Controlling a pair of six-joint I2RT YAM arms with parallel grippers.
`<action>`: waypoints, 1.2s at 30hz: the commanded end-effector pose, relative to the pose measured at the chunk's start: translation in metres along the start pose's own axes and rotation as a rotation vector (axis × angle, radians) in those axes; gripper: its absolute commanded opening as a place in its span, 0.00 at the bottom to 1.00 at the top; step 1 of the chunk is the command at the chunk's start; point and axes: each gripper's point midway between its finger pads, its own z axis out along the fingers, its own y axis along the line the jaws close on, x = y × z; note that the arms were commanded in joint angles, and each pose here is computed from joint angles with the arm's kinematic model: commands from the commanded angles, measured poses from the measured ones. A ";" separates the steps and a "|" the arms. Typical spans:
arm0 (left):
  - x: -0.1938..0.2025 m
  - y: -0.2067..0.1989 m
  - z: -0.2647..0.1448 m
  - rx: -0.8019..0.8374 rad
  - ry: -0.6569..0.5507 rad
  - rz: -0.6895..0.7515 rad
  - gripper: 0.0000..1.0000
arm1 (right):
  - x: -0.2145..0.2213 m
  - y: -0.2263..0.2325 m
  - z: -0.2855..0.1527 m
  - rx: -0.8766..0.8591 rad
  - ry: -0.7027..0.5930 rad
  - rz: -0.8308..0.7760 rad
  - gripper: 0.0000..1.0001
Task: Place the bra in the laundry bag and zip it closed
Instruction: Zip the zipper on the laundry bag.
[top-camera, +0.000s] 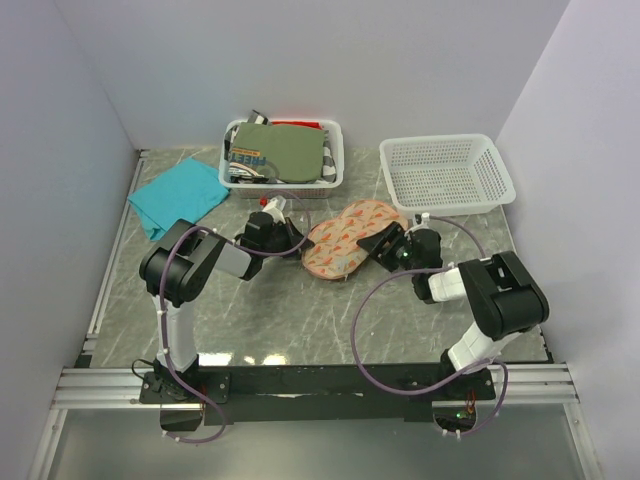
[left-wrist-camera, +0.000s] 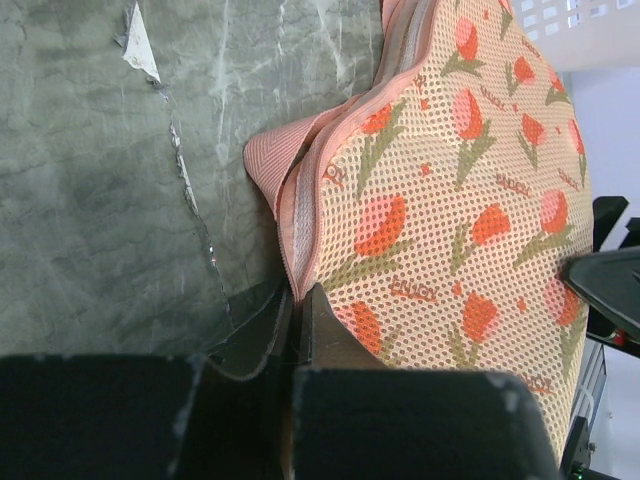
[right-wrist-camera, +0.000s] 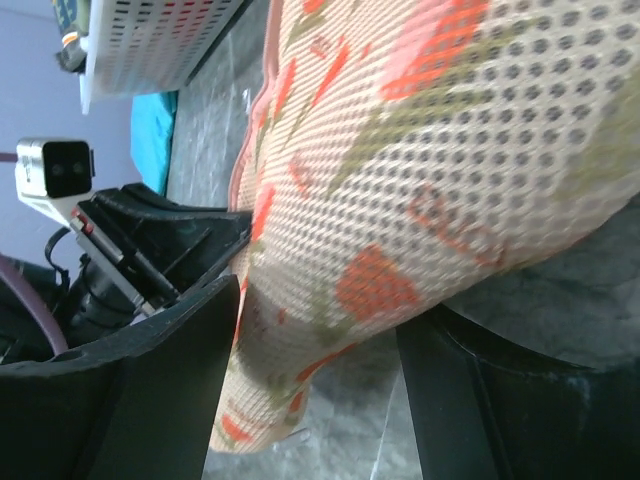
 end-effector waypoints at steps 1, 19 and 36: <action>0.031 0.035 -0.002 -0.109 0.095 -0.011 0.01 | -0.028 0.018 0.011 -0.071 -0.100 -0.011 0.70; 0.028 0.026 -0.002 -0.078 0.110 0.013 0.01 | -0.020 0.040 0.021 -0.234 -0.054 -0.043 0.53; -0.038 -0.036 -0.089 -0.129 -0.244 0.185 0.79 | -0.008 0.048 0.007 -0.212 -0.087 0.134 0.19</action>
